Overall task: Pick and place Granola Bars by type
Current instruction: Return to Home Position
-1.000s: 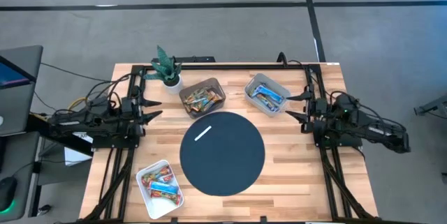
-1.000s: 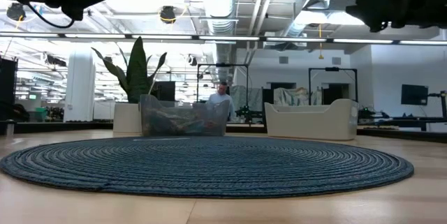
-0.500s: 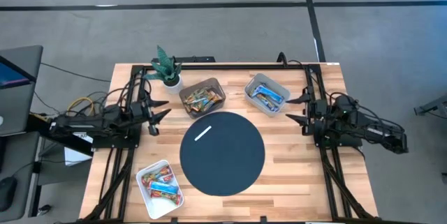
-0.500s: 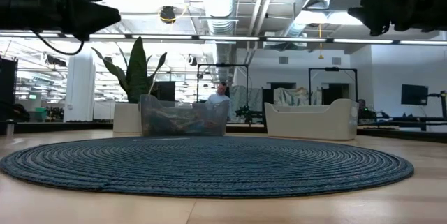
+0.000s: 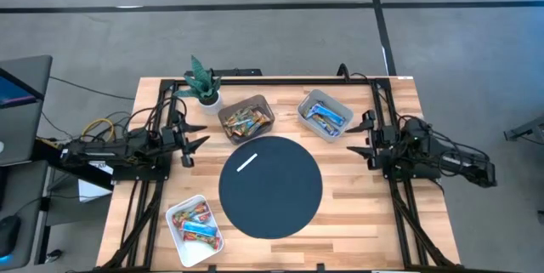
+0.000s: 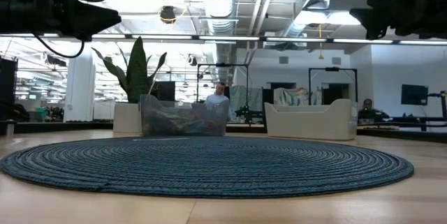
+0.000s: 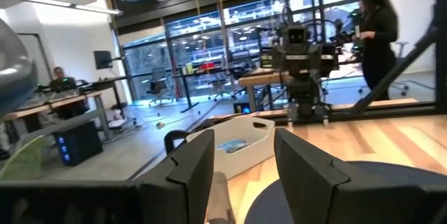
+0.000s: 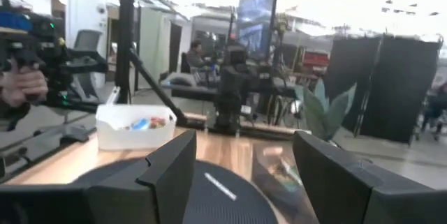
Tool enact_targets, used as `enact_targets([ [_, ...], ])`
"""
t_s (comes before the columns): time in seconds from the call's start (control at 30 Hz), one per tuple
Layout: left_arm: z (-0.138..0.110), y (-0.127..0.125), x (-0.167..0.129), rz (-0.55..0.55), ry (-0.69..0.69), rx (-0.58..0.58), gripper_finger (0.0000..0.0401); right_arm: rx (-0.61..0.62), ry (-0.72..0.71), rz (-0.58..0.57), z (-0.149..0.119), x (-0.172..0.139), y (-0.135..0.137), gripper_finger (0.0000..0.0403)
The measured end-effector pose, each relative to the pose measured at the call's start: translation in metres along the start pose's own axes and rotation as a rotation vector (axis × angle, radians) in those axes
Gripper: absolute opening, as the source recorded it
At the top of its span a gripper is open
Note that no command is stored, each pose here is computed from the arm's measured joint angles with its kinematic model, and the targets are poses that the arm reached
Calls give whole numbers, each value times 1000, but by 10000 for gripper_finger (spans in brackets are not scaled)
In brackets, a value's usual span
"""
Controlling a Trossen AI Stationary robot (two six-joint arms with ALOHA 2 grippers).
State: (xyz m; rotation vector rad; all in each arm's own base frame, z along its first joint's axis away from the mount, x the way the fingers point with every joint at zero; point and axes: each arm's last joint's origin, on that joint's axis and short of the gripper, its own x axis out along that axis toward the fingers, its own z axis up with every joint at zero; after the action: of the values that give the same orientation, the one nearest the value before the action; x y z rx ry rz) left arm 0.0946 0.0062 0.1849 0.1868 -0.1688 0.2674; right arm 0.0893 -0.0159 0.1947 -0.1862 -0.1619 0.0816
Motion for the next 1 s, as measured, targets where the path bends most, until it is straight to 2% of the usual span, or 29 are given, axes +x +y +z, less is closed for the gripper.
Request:
enact_targets([
  [0.13,-1,1,0,31,15,3,145,13,16,-31,-4,0,-2,234],
  [0.37,-2,2,0,85,29,2,145,154,-11,-113,-13,-1,-8,234],
  [0.57,-3,2,0,83,35,-6,145,217,19,-56,-16,1,-2,234],
  [0.7,-3,2,0,77,35,-6,145,230,45,-98,-18,3,5,234],
  [0.8,-3,2,0,72,34,-6,145,215,65,-147,-19,4,9,234],
  [1.0,-5,1,0,67,52,8,145,155,115,-174,-23,5,15,234],
])
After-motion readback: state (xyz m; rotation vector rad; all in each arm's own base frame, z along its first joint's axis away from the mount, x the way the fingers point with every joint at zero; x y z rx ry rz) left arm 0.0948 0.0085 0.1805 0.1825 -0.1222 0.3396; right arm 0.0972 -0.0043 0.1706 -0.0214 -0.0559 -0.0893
